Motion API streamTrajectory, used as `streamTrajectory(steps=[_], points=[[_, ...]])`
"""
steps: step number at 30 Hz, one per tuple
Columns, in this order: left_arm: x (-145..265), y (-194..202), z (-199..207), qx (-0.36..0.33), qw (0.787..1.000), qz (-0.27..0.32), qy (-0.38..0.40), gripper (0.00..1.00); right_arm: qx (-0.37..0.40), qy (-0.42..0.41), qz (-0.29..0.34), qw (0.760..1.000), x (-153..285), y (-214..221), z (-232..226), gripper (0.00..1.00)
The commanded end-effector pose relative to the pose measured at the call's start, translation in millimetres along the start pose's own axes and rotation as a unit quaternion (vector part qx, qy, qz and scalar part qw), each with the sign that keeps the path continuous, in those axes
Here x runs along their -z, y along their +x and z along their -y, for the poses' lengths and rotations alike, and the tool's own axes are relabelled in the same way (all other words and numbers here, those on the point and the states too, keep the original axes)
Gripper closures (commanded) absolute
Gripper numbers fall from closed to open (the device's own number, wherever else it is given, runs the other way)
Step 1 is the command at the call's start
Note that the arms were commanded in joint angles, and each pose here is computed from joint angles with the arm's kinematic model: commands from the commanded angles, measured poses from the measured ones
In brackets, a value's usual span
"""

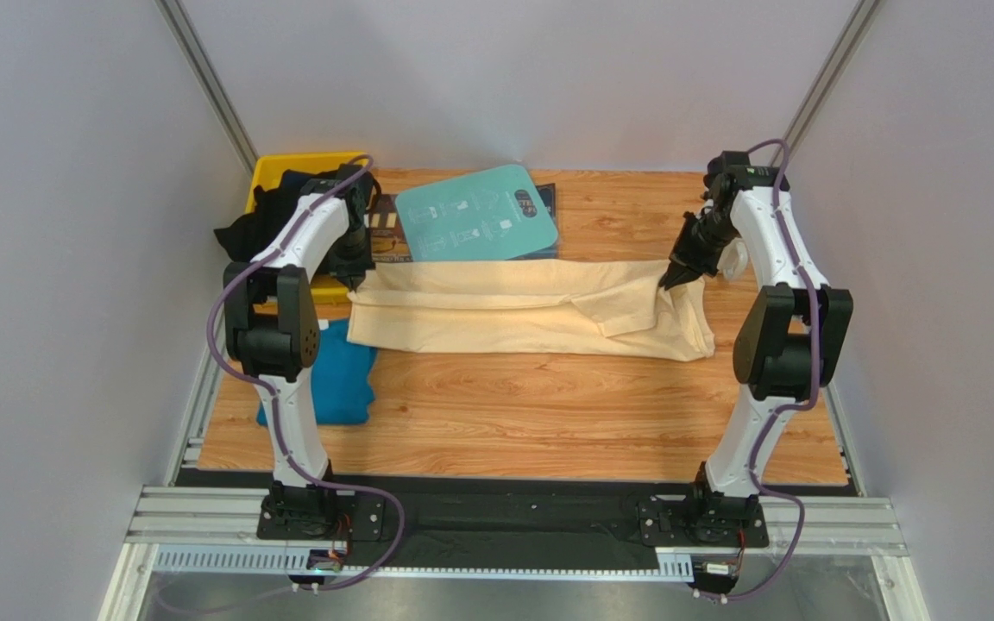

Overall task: Fold and stack the t-shirts
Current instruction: Fold the other side of the tshirt into a rectangle

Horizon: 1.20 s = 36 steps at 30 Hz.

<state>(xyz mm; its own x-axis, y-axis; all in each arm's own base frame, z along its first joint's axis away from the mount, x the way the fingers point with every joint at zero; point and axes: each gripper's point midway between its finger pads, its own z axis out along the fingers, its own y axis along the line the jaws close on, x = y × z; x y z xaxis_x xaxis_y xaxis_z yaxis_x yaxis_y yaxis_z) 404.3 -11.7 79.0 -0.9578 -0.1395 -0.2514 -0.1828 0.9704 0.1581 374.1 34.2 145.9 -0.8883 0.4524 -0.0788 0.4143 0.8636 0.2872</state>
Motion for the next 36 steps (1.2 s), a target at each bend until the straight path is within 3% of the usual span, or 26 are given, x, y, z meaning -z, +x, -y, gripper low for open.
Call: streamTrajectory(steps=[1,11,14,17,19,24,28,31,36], points=[[1,-17,1,-0.007,1.000,0.014,0.001,1.00,0.003,0.001,0.024,1.000,2,-19,-2,1.00],[-7,-26,1,-0.006,1.000,0.006,-0.013,0.87,-0.017,0.003,0.017,1.000,-17,-37,-7,1.00],[-5,-32,-5,-0.005,0.999,0.010,-0.031,0.83,-0.019,0.002,0.017,1.000,-19,-43,-9,0.82],[1,-37,-11,0.000,0.999,0.016,-0.050,0.71,-0.019,0.003,0.024,1.000,-19,-49,-11,0.79],[7,-42,-19,0.006,0.997,0.027,-0.070,0.71,-0.019,0.007,0.025,0.999,-21,-52,-9,0.74],[41,-62,-34,0.040,0.991,0.088,-0.093,0.71,-0.015,0.013,0.044,0.999,-15,-61,-10,0.73],[73,-70,-22,0.053,0.989,0.135,-0.038,0.71,-0.009,0.003,0.062,0.998,5,-58,-14,0.72],[77,-57,7,0.027,0.990,0.134,0.020,0.71,-0.007,-0.002,0.038,0.999,2,-42,-14,0.72],[45,-13,46,-0.044,0.996,0.063,0.045,0.76,0.009,0.023,-0.021,0.999,-18,-7,-7,0.69]])
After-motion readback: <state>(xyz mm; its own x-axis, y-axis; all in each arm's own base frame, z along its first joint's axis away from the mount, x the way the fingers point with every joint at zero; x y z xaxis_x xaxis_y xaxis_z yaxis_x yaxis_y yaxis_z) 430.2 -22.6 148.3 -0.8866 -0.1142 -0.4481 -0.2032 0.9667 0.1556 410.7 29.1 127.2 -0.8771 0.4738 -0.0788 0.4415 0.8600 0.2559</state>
